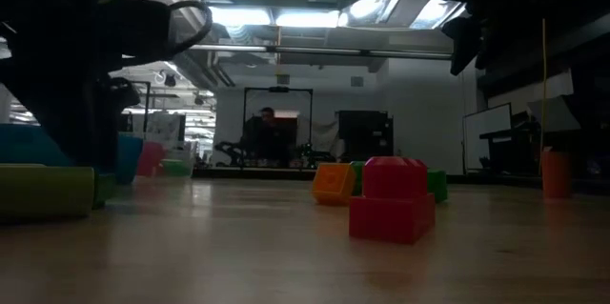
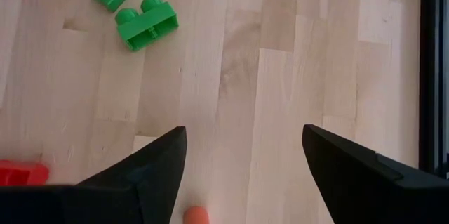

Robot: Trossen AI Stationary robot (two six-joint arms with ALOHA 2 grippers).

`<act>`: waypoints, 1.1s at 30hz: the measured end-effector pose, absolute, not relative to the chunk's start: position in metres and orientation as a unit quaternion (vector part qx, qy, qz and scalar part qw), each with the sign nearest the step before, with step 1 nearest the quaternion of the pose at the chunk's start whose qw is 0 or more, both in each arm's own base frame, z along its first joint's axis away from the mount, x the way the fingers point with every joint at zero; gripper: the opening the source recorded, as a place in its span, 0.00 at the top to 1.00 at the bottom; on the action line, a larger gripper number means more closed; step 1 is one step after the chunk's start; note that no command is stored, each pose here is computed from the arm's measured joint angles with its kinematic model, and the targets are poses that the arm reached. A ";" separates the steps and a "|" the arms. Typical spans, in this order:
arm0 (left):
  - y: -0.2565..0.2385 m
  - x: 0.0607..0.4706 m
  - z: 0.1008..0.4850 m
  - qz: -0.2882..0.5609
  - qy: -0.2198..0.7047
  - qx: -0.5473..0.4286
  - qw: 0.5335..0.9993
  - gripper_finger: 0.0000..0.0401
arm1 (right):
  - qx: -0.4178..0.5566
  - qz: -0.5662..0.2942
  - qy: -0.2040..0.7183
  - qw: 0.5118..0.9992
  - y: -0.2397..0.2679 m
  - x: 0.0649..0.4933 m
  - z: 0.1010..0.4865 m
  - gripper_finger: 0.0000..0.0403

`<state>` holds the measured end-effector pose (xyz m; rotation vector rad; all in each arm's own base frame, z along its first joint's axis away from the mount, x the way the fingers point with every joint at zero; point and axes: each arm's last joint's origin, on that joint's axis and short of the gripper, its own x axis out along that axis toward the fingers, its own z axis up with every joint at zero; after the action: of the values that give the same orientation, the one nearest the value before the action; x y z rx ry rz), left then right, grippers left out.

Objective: Sort blocks by size
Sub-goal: Put the green 4 stud game piece into the blue bin

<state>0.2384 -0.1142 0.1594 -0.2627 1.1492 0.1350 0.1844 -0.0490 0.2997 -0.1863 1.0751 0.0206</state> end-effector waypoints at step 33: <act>-0.093 0.239 0.171 0.081 0.537 -0.131 0.829 0.69 | -0.089 0.009 0.512 0.854 -0.049 0.184 0.300 0.29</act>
<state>0.2389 -0.0928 0.1713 -0.2775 1.1404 0.1721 0.1844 -0.0491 0.2997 -0.1878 1.0764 0.0181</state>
